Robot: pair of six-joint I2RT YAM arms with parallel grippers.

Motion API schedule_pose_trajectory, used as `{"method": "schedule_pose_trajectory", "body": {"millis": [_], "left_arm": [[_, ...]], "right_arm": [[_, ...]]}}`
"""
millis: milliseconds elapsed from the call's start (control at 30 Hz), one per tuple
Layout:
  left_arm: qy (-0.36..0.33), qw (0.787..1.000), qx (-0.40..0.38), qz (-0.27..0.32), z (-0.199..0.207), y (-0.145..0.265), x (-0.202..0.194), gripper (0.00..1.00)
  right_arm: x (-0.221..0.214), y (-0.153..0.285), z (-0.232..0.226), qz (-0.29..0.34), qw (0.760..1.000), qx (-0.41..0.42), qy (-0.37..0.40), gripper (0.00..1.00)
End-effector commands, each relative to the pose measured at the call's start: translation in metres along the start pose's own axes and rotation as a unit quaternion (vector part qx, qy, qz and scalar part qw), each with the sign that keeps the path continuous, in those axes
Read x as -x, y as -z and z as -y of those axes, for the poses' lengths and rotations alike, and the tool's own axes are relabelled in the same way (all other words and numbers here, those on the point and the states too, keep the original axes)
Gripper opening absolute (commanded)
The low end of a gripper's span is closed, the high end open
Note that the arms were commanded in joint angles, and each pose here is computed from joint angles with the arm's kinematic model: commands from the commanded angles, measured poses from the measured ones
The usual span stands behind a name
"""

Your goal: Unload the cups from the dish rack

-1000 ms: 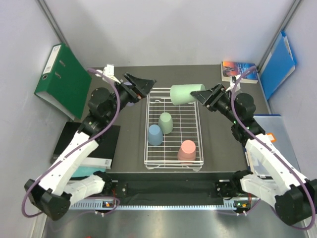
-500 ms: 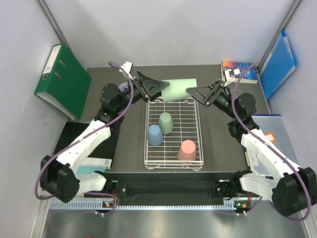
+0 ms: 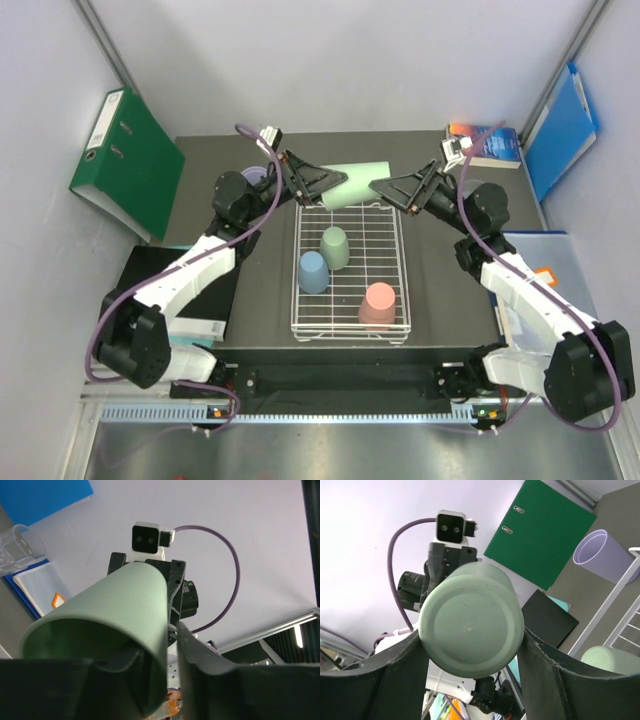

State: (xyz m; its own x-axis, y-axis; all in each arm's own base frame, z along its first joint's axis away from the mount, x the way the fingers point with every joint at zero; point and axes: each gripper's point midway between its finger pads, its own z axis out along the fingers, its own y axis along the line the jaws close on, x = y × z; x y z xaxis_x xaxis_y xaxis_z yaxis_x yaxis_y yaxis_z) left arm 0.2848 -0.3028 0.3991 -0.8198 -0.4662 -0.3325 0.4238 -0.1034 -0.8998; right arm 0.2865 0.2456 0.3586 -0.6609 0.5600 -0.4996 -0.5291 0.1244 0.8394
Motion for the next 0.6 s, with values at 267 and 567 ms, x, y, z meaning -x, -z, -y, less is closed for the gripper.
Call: {"method": "schedule_pose_trajectory", "body": {"millis": [267,567], "left_arm": [[-0.101,0.986,0.134,-0.004,-0.012,0.01,0.009,0.0],[-0.184,0.843,0.491,0.124,-0.07,0.106,0.073,0.0]], "right_arm": [[0.014,0.001,0.003,-0.007,0.989,-0.097,0.114,0.8],[0.053,0.061,0.056,0.051,0.911,-0.359,0.195,1.0]]}}
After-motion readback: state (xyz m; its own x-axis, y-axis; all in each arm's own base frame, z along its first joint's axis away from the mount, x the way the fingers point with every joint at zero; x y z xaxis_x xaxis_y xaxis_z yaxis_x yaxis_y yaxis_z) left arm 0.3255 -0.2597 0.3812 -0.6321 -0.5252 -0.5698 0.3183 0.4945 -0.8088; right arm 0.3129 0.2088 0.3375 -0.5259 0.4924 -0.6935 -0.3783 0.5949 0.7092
